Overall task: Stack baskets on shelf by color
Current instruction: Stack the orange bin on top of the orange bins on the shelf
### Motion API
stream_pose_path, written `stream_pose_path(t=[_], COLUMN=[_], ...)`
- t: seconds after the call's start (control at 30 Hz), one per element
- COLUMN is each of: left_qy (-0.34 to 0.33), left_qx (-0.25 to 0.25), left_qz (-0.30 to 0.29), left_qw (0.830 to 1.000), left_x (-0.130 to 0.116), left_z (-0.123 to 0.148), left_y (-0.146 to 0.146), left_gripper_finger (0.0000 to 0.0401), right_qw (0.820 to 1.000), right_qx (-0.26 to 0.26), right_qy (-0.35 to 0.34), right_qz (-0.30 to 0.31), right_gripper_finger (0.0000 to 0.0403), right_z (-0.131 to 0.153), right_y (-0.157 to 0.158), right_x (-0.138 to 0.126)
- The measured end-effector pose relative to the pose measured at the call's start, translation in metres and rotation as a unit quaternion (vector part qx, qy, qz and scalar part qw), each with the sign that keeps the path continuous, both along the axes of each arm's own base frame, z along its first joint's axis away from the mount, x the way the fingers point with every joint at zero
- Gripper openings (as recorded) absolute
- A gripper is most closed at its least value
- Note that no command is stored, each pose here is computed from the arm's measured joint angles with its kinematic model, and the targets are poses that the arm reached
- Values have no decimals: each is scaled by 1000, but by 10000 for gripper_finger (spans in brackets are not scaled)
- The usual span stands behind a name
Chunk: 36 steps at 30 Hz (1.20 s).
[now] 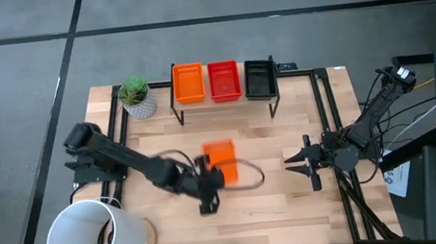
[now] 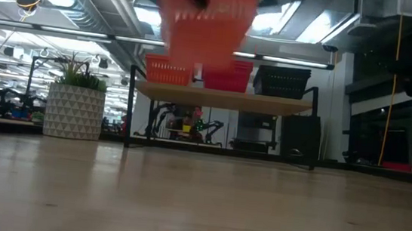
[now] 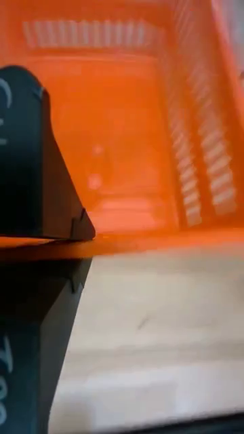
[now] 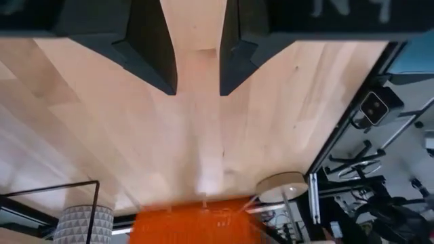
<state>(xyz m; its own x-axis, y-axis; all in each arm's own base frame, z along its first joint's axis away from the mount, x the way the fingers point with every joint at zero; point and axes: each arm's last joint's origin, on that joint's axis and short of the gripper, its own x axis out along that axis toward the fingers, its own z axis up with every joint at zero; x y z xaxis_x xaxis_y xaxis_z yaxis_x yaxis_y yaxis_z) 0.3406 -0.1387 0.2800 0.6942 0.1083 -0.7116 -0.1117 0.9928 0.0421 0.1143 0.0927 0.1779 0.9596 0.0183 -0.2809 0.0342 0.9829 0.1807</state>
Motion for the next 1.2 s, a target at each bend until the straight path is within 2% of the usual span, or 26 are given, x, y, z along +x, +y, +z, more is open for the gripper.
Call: stream_pose_path(t=[0.1, 0.2, 0.33, 0.47, 0.6, 0.67, 0.77, 0.87, 1.07, 1.2], left_qy=[-36, -68, -52, 8, 34, 9, 21, -4, 13, 22], left_qx=[61, 91, 126, 145, 163, 155, 146, 134, 87, 88], left_qz=[-1, 3, 44, 102, 69, 54, 58, 47, 50, 41], left_qw=[997, 994, 990, 984, 984, 986, 987, 990, 995, 995], left_x=[-13, -39, -77, -107, -106, -103, -107, -103, -104, -95], left_z=[54, 103, 132, 126, 112, 111, 105, 103, 86, 75], left_y=[18, 42, 84, 129, 166, 186, 218, 245, 286, 299], left_gripper_finger=[0, 0, 0, 0, 0, 0, 0, 0, 0, 0], right_qw=[1000, 1000, 1000, 1000, 1000, 1000, 1000, 1000, 1000, 1000], right_qx=[1, 0, 0, -2, -1, -1, 6, 9, 7, 7], right_qy=[3, 5, 6, 7, 5, 5, -2, -6, -5, -6], right_qz=[8, 10, 10, 12, 9, 9, 8, 8, 8, 8], right_gripper_finger=[110, 110, 110, 110, 110, 110, 110, 110, 110, 110], right_z=[-1, -1, -2, -2, -1, -1, 0, 1, 1, 1], right_y=[1, 1, 2, 2, 2, 2, 2, 2, 2, 2], right_x=[0, 0, 1, 1, 1, 1, 1, 2, 2, 2])
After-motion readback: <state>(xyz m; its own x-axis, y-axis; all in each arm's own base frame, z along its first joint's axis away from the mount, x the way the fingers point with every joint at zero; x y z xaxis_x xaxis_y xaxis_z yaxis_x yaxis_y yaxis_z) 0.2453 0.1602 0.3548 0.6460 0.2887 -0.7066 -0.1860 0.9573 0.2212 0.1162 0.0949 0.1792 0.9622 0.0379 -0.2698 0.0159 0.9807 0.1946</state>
